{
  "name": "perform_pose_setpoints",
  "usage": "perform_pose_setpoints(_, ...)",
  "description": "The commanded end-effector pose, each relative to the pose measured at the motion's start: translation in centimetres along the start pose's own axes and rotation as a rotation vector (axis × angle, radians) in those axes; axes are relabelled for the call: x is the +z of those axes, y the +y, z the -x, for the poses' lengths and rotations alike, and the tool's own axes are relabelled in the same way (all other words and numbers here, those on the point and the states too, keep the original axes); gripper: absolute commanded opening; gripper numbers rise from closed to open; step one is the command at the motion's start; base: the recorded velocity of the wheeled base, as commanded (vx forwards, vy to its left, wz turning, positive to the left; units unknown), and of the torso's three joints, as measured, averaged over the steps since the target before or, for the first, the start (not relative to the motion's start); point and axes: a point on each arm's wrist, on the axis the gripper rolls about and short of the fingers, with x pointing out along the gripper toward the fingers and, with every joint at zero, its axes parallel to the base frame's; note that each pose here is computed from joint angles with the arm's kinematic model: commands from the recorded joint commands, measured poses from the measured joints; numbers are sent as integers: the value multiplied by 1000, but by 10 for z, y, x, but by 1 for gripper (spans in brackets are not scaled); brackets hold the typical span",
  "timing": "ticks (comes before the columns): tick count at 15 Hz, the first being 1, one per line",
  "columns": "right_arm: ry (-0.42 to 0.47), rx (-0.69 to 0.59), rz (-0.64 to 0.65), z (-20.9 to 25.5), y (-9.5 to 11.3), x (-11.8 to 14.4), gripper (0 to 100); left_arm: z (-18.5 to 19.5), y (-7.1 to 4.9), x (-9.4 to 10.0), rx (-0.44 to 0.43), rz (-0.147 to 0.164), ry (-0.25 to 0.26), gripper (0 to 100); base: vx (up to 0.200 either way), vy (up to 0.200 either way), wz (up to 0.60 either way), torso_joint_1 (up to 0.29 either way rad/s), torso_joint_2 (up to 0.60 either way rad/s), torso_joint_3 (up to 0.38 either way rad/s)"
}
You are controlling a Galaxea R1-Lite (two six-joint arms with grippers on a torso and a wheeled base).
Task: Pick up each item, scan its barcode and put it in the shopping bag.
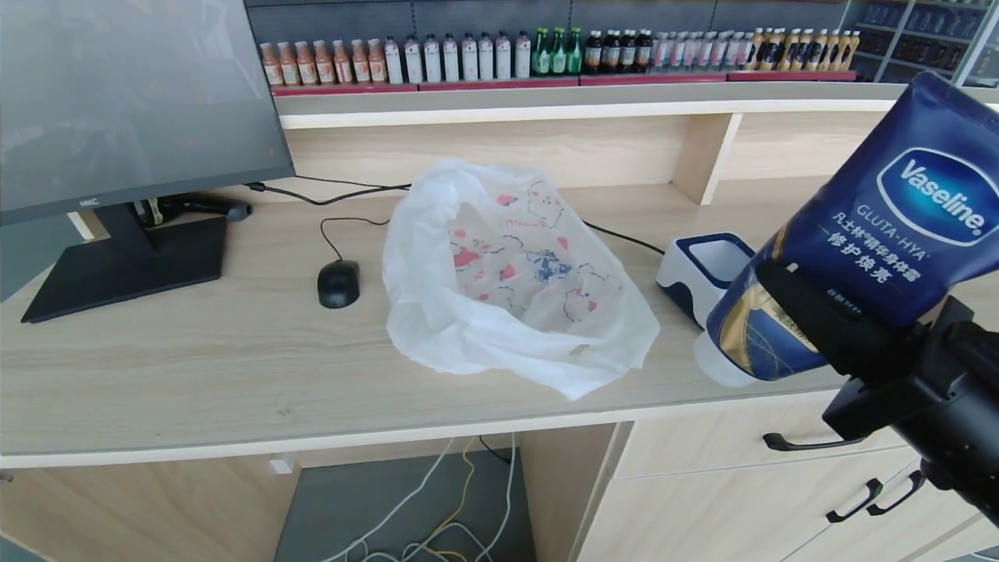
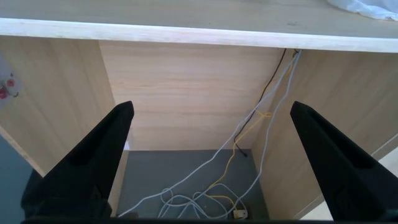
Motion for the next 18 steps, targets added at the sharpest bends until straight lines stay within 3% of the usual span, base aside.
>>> perform_pose_setpoints(1,-15,0,0,-7,0,1,0,0,0,0,1,1,0,100,0,200,0,-2,2,2)
perform_pose_setpoints(6,-74,-6,5,-28,-1,9,0,0,0,0,-1,-2,0,100,0,200,0,3,3,4)
perform_pose_setpoints(13,-220,-39,25,-87,-11,27,0,0,0,0,-1,-5,0,100,0,0,0,0,0,0)
perform_pose_setpoints(18,-204,-109,40,-133,-18,10,0,0,0,0,-1,-2,0,100,0,0,0,0,0,0)
